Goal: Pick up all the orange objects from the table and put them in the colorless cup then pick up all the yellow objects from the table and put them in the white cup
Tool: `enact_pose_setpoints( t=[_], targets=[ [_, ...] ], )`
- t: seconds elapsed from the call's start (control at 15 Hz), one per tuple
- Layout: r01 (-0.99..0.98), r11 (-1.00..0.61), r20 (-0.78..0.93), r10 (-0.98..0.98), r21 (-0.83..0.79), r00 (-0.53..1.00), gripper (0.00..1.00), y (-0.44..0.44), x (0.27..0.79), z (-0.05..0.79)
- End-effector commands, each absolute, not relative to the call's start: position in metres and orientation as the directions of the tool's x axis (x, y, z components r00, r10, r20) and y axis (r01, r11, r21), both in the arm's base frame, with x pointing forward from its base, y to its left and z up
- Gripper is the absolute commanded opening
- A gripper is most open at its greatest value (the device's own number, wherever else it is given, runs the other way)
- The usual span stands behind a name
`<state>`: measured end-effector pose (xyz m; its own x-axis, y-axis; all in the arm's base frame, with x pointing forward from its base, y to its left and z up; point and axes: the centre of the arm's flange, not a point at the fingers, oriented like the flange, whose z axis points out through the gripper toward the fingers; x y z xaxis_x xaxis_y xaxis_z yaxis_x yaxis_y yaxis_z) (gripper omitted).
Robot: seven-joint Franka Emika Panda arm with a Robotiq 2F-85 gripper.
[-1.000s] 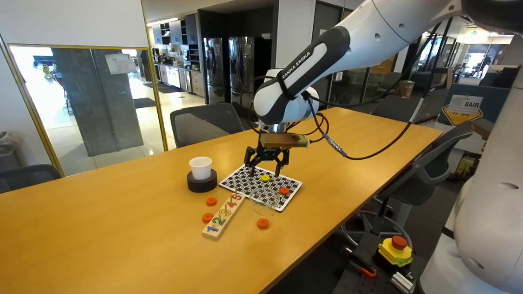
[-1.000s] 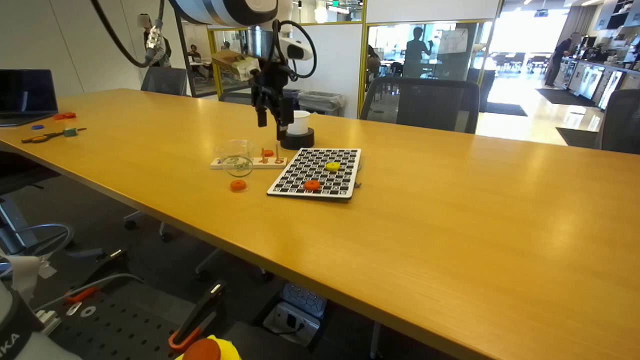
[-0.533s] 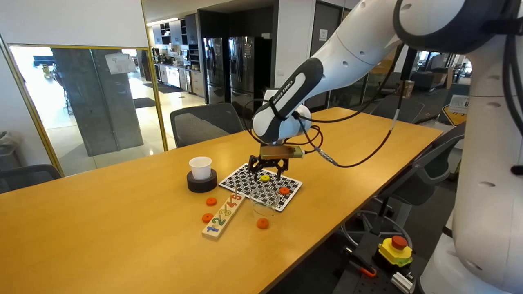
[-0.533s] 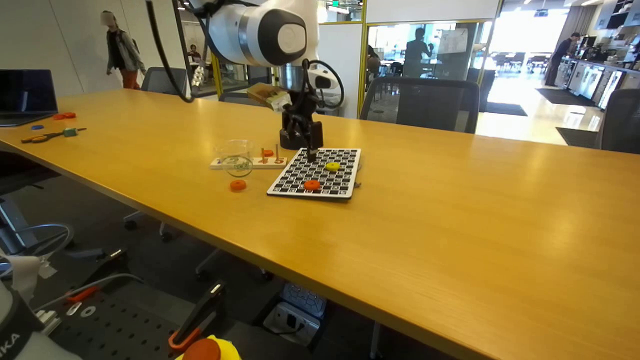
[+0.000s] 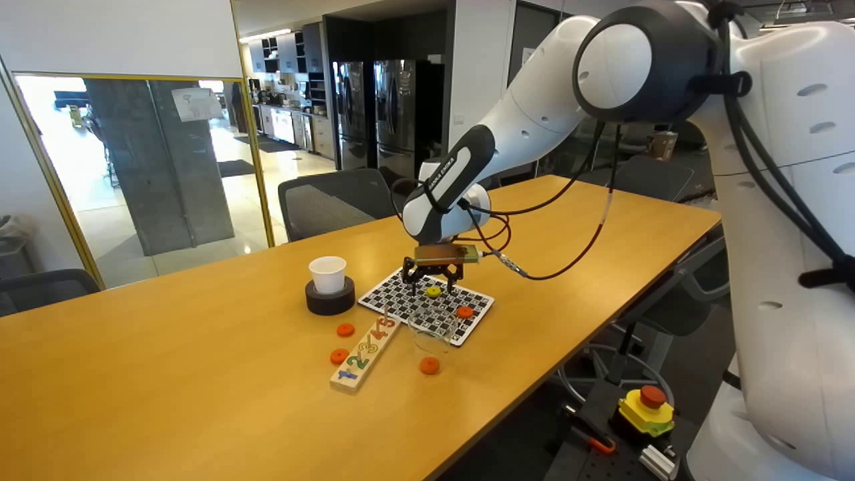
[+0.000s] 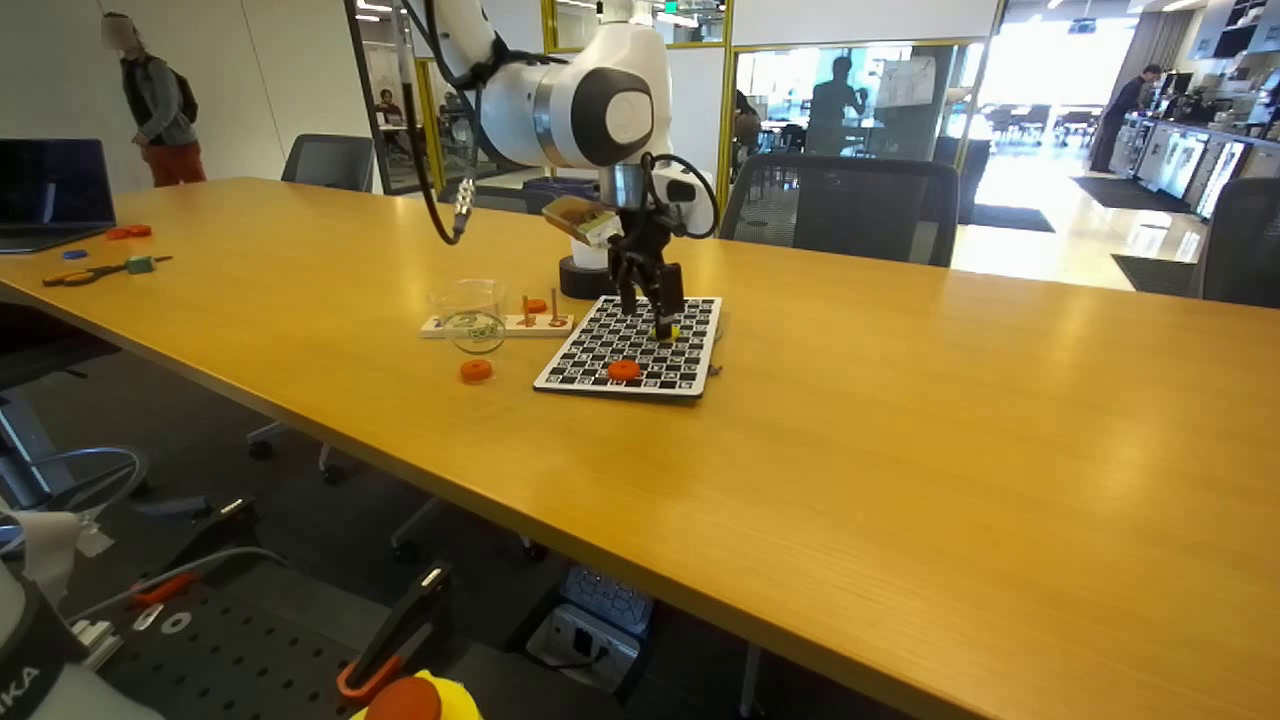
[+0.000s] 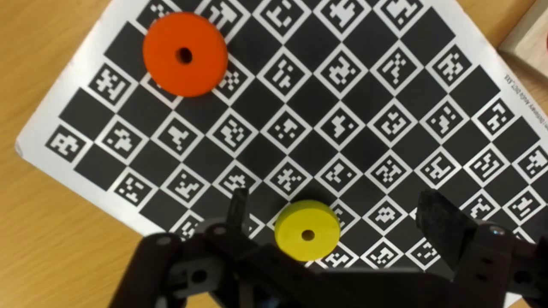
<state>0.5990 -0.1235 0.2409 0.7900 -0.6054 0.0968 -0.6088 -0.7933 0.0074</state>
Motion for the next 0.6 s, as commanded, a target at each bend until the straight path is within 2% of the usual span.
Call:
enact_pose_setpoints(
  t=[0.0,0.53],
  targets=[
    [-0.636,-0.772,0.137,-0.627,0.026,0.767,1.00,-0.130,0.625,0.239],
    [-0.654,-0.756,0.150,-0.643,0.034,0.751,1.00,-0.140,0.636,0.232]
  ],
)
